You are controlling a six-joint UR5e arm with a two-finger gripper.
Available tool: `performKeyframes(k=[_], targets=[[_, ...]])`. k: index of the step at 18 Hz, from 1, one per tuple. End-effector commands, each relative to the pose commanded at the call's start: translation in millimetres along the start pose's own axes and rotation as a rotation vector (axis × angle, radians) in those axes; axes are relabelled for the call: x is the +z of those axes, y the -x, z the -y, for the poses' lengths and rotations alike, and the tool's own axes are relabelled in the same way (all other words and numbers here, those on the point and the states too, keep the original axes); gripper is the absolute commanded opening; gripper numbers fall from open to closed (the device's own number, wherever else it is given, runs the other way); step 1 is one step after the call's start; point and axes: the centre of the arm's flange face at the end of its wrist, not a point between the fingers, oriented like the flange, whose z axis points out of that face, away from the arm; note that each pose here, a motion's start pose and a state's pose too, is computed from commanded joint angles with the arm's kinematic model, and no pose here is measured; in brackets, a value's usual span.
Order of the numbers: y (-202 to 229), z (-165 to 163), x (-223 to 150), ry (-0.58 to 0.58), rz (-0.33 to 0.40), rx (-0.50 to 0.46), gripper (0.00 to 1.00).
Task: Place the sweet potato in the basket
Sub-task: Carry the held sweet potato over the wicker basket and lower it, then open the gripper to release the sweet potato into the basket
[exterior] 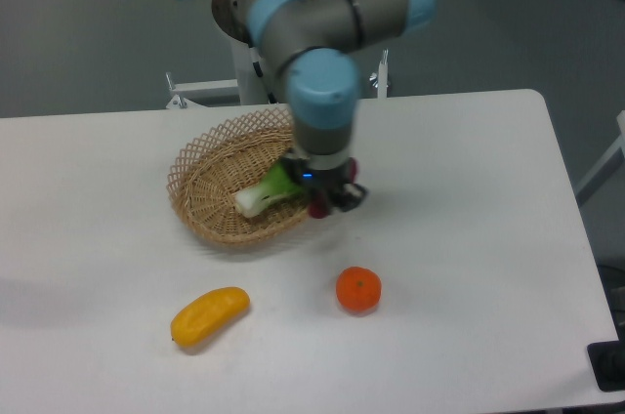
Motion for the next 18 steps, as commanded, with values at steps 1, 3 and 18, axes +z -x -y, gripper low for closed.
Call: performKeyframes(k=[1,3,18], targets=[[-9.0,5.7,1.2,0.002,-0.002,0.008,0.0],[-32.3,13.9,10.8,0.018,-0.014,0.042,0.0],[-99.4,27.2,44.9,0.074,-0.061,0.152,1.0]])
